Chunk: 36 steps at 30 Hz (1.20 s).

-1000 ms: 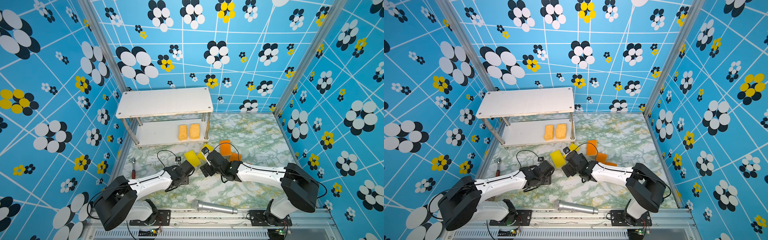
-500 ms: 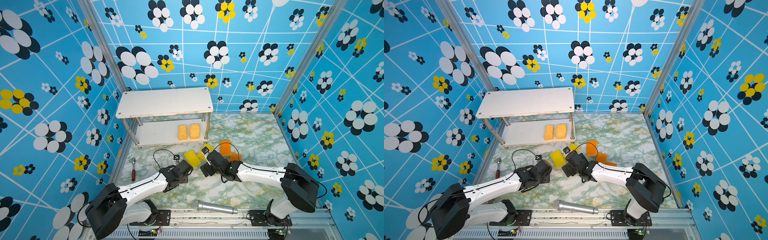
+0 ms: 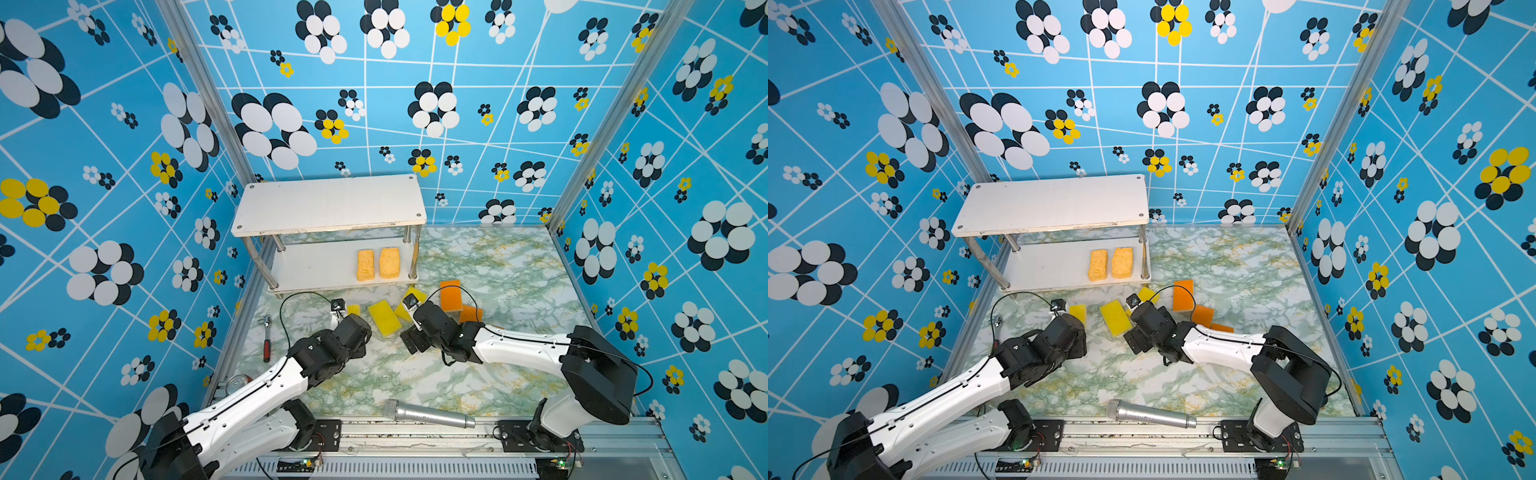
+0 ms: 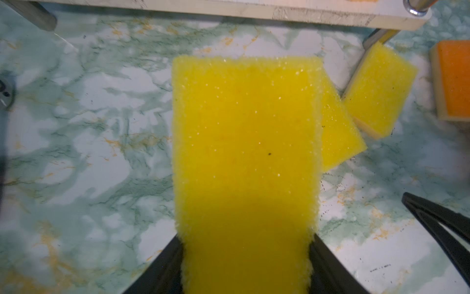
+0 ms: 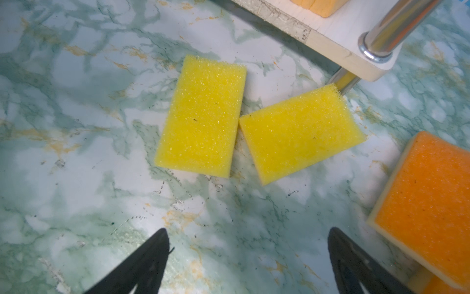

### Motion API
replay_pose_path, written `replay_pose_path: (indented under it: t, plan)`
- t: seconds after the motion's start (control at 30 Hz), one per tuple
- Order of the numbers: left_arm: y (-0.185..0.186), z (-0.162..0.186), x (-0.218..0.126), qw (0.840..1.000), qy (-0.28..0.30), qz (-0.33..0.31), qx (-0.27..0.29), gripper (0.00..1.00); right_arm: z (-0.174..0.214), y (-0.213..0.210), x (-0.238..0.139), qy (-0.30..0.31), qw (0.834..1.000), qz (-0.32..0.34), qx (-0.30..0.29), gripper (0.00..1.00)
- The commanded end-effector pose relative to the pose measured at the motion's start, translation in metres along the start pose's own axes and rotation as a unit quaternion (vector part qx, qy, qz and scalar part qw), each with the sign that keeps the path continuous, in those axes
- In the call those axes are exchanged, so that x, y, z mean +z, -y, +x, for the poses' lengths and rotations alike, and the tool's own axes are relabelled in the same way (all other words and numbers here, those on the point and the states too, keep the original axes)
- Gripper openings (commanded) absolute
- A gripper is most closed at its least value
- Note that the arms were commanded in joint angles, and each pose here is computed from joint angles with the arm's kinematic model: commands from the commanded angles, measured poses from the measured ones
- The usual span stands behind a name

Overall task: Place and organize the cleaning sponges onto the shelf
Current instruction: 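Lift the yellow sponge with the left gripper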

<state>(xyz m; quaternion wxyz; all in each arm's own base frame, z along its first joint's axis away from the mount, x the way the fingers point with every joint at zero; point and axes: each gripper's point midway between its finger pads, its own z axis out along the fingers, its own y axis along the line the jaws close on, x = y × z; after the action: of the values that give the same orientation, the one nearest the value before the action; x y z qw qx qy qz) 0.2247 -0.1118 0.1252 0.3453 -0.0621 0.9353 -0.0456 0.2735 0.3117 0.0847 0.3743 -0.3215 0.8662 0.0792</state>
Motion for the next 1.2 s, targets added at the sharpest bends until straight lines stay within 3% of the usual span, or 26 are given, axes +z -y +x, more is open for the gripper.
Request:
replay_pose_path:
  t: [0.0, 0.33, 0.63, 1.17]
  plan:
    - [-0.013, -0.022, -0.012, 0.999, 0.033, -0.020, 0.005, 0.65, 0.007, 0.005, 0.004, -0.007, 1.000, 0.011, -0.003, 0.99]
    - [-0.021, -0.064, -0.014, 0.997, 0.066, -0.024, 0.010, 0.65, 0.006, 0.008, 0.002, -0.004, 1.000, 0.016, -0.004, 0.99]
    - [-0.008, -0.091, 0.001, 0.995, 0.087, 0.008, 0.048, 0.66, 0.007, 0.012, -0.002, -0.005, 1.000, 0.024, -0.005, 0.99]
    - [-0.015, -0.126, 0.040, 0.994, 0.105, -0.006, 0.035, 0.63, 0.010, 0.014, -0.004, -0.005, 1.000, 0.027, -0.003, 0.99]
